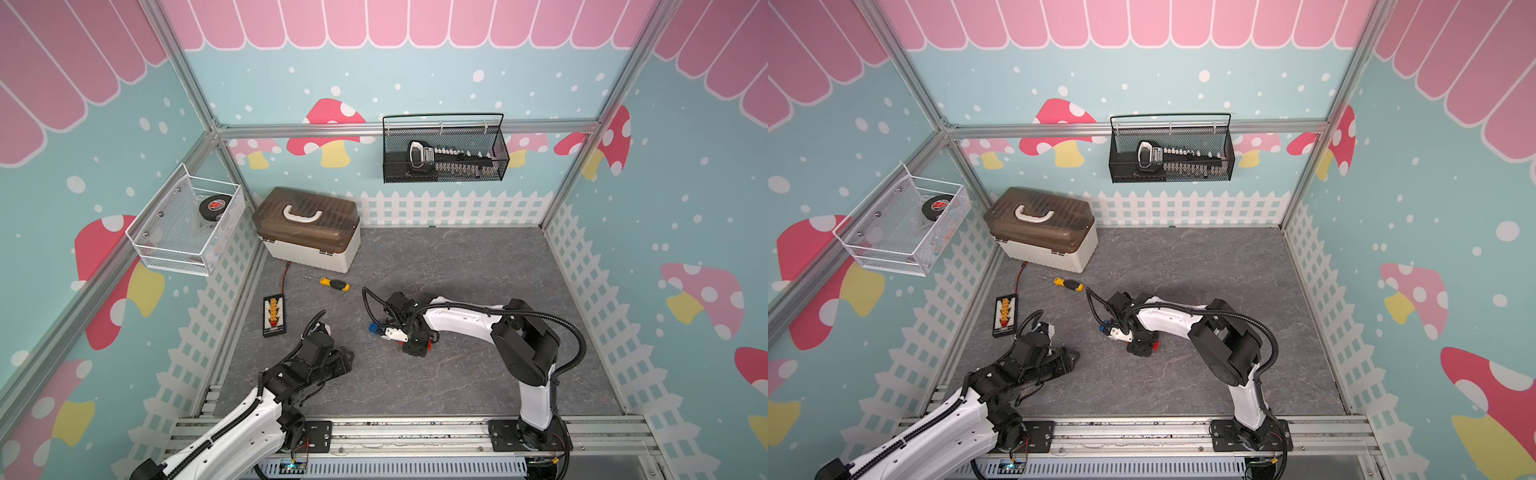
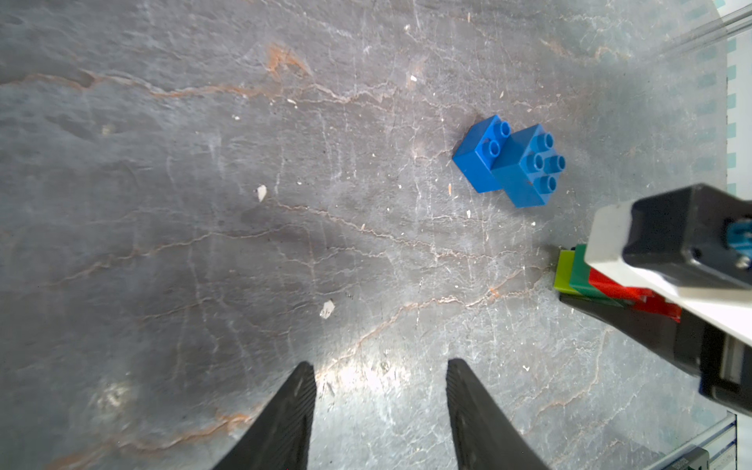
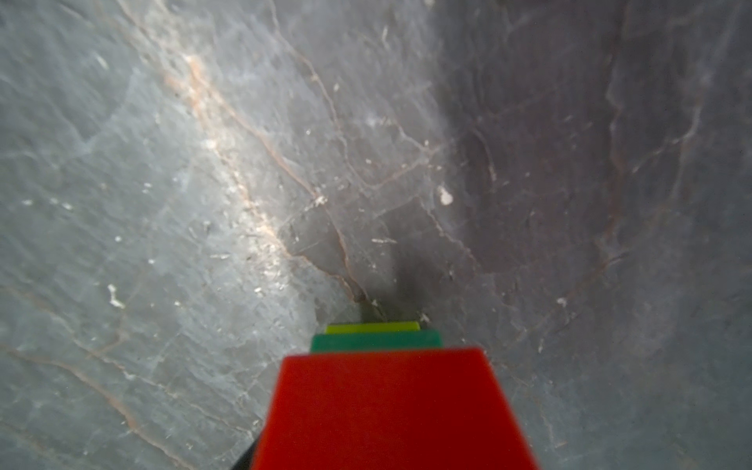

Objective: Assemble the letter y with lego
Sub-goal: Assemble the lego brick with the lego brick, then pick up the lego brick from the center of the board.

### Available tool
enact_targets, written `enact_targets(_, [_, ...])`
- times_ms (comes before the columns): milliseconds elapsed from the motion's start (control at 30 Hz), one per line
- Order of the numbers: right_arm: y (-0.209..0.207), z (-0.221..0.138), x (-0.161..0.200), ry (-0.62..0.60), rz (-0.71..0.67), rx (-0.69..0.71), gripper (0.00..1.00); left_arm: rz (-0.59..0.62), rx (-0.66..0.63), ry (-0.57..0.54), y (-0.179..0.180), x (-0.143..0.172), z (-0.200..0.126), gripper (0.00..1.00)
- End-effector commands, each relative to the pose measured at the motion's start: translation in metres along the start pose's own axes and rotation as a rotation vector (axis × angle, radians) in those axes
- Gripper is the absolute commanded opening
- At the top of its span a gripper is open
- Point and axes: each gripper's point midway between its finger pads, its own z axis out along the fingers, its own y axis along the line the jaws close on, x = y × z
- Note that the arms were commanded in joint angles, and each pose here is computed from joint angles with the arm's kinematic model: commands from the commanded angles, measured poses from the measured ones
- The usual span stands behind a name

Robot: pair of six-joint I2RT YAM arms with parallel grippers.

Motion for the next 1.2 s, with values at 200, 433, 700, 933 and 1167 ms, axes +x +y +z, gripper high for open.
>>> enact_targets(200, [0.005,-0.017,0.0,-0.077,0.047,-0.009,0.42,-0.013,0.035,-0.025,-0.011,-0.009,-0.004,0.54])
enact_targets(433, [0.004,-0.021,0.001,-0.102,0.072,-0.008,0.44,-0.013,0.03,-0.021,-0.01,-0.008,-0.003,0.54])
enact_targets(700, [0.006,-0.013,0.005,-0.105,0.105,-0.014,0.44,-0.015,0.029,-0.021,-0.008,-0.007,-0.003,0.54])
enact_targets(933, [0.004,-0.016,0.004,-0.12,0.12,-0.011,0.35,-0.012,0.028,-0.018,-0.008,-0.007,-0.002,0.54])
enact_targets(1167, [0.003,-0.016,0.004,-0.121,0.127,-0.012,0.28,-0.013,0.028,-0.015,-0.009,-0.007,0.001,0.54])
